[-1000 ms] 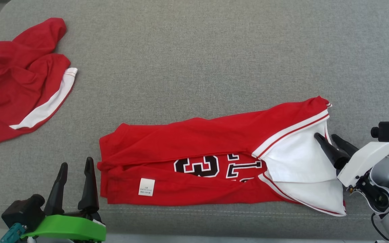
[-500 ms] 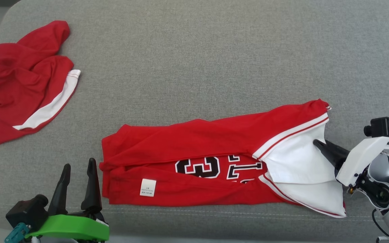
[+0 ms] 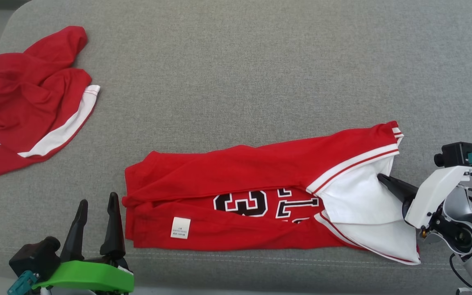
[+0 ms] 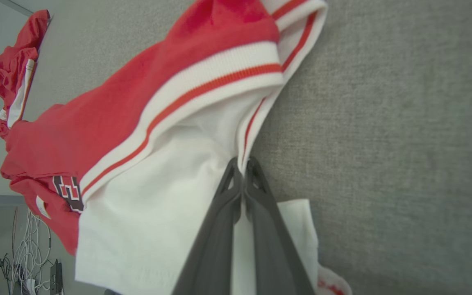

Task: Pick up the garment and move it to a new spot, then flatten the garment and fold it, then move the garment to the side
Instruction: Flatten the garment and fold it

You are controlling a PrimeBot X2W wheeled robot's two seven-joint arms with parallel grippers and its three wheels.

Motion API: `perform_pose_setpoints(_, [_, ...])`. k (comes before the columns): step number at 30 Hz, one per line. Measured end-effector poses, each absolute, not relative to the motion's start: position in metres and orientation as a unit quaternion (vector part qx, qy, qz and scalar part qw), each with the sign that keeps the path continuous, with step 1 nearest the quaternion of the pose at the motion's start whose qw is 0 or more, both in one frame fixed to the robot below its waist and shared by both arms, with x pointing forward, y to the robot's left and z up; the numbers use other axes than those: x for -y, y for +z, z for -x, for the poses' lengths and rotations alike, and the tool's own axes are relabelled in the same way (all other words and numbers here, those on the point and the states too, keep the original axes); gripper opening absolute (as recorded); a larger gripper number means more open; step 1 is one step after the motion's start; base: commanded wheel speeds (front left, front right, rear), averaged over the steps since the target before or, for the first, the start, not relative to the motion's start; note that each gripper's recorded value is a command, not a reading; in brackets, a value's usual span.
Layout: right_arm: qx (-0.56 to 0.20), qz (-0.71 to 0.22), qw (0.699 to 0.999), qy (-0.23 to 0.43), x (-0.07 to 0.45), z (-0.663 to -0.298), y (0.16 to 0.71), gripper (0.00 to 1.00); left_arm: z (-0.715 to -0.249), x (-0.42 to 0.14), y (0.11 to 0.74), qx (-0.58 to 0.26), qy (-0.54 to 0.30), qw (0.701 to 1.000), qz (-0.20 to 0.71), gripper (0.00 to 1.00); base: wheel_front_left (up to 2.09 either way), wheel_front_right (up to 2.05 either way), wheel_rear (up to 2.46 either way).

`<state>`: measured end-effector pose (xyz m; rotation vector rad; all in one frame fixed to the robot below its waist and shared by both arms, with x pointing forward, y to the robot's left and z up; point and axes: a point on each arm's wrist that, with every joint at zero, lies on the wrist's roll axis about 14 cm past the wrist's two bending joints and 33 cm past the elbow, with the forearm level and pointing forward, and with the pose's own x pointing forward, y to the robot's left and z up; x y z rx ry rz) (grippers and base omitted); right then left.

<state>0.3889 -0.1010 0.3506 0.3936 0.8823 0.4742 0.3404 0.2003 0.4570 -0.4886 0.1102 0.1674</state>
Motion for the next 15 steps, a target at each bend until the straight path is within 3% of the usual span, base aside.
perform_pose_setpoints(15, [-0.401,-0.194,0.872,0.201,0.124,-0.399,0.361,0.00,-0.343,-0.195,0.458,-0.051,0.072,0.966,0.243,1.00,0.00,0.00,0.00])
